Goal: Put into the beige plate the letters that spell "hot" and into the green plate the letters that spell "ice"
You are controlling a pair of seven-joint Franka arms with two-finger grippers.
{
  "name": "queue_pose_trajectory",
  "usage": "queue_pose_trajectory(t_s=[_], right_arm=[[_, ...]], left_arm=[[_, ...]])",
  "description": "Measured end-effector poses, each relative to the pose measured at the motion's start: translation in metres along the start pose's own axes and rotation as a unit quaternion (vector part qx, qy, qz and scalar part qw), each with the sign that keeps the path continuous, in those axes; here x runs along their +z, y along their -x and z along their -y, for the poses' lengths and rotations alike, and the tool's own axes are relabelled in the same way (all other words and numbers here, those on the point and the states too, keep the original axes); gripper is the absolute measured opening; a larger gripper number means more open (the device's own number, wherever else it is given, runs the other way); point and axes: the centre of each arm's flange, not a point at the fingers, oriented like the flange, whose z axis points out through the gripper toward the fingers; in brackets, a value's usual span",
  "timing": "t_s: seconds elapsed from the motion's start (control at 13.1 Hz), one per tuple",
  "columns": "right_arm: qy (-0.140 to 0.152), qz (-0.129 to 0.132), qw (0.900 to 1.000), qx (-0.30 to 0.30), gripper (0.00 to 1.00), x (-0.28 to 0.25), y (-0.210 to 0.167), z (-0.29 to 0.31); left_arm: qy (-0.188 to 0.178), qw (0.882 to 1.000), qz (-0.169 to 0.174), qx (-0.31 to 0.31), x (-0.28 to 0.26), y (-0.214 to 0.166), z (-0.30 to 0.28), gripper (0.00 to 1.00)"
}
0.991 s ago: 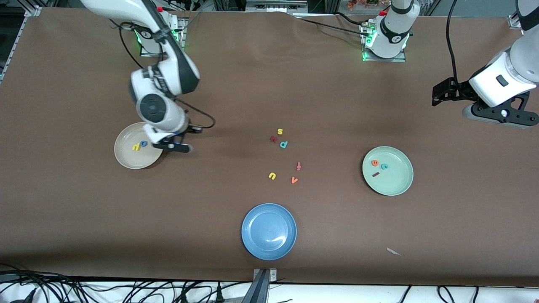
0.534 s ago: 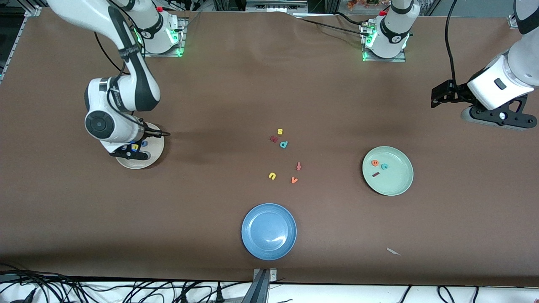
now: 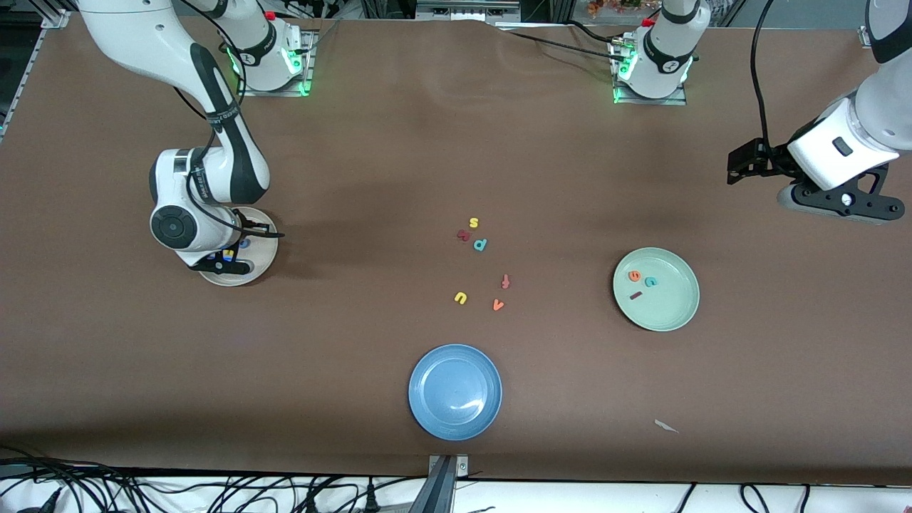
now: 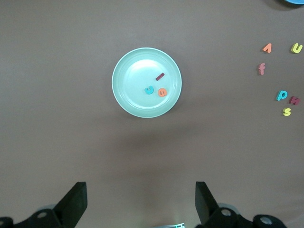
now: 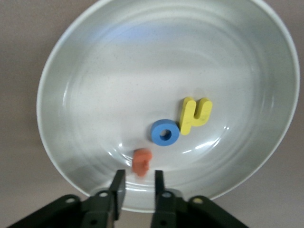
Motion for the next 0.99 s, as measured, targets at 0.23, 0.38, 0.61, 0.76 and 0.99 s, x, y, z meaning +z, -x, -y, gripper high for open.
queue_pose_trajectory(t_s=[0.23, 0.38, 0.61, 0.76, 0.99], right_arm=[[-0.014, -0.040, 0.999, 0.004, 0.70, -0.044, -0.005, -0.005], [-0.027, -0.064, 0.998, 0.010, 0.93, -0.110, -0.003, -0.020], [-0.042, -0.077, 0.996, 0.014, 1.00, -0.222, 0.017, -0.038], [-0.051, -0.106, 0.993, 0.018, 1.00, -0.281, 0.030, -0.049], [-0.059, -0.136, 0.988, 0.030, 1.00, -0.316, 0.039, -0.069]], left_arm=[[0.000, 1.000, -0.006, -0.001, 0.001, -0.004, 0.002, 1.00], [0.000, 1.000, -0.008, -0.003, 0.002, -0.004, 0.003, 1.00], [0.000, 1.000, -0.008, -0.004, 0.002, -0.005, 0.004, 1.00], [0.000, 1.000, -0.005, -0.005, 0.005, -0.006, 0.005, 1.00], [0.000, 1.000, -0.003, -0.005, 0.008, -0.008, 0.006, 1.00]])
